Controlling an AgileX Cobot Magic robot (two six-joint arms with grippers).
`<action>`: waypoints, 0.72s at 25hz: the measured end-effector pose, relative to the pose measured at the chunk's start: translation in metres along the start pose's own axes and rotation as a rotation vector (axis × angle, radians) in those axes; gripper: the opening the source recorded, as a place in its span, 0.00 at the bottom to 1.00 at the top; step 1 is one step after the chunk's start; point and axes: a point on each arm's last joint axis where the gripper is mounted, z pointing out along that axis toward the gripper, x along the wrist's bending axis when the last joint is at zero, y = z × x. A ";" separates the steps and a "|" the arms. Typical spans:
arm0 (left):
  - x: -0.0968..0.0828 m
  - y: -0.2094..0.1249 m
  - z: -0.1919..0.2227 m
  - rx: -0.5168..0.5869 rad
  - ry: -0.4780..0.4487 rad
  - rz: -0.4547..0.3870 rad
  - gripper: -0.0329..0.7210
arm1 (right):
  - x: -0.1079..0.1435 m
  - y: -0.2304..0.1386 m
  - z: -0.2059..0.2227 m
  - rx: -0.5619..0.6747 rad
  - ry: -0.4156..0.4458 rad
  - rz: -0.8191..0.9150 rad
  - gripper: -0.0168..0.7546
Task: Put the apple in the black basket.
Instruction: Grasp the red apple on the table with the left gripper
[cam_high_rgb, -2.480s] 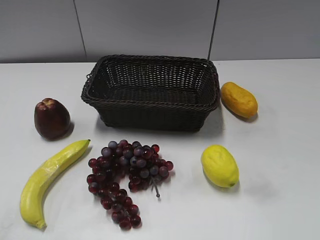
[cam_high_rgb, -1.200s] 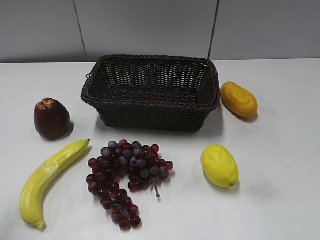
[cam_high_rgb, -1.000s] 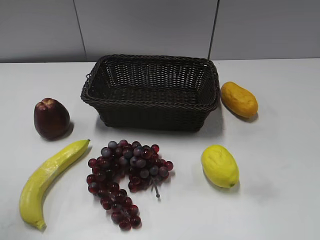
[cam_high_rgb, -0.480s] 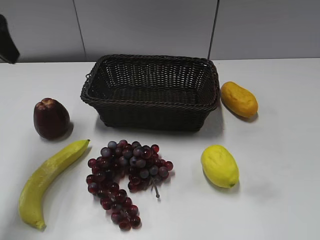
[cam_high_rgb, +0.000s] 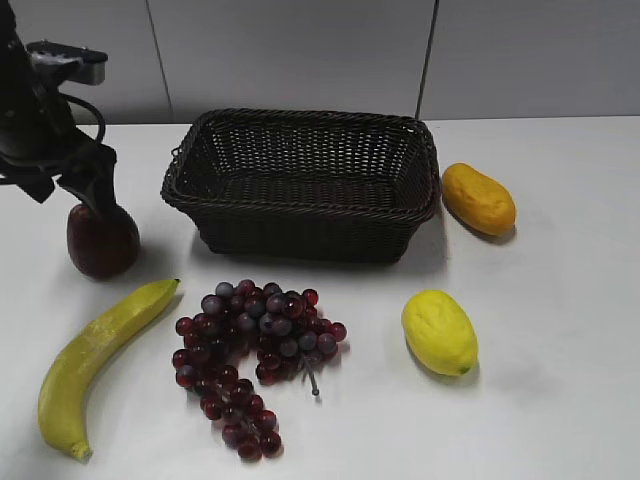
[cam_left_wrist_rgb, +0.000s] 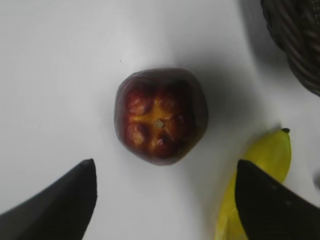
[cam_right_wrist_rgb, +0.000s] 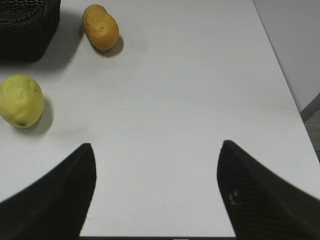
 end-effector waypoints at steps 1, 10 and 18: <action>0.000 0.002 0.005 0.000 -0.002 -0.002 0.92 | 0.000 0.000 0.000 0.000 0.000 0.000 0.76; 0.003 0.010 0.039 -0.006 -0.011 -0.017 0.92 | 0.000 0.000 0.000 0.000 0.000 0.000 0.76; 0.003 0.010 0.044 0.001 -0.012 -0.017 0.72 | 0.000 0.000 0.000 0.000 0.000 -0.001 0.76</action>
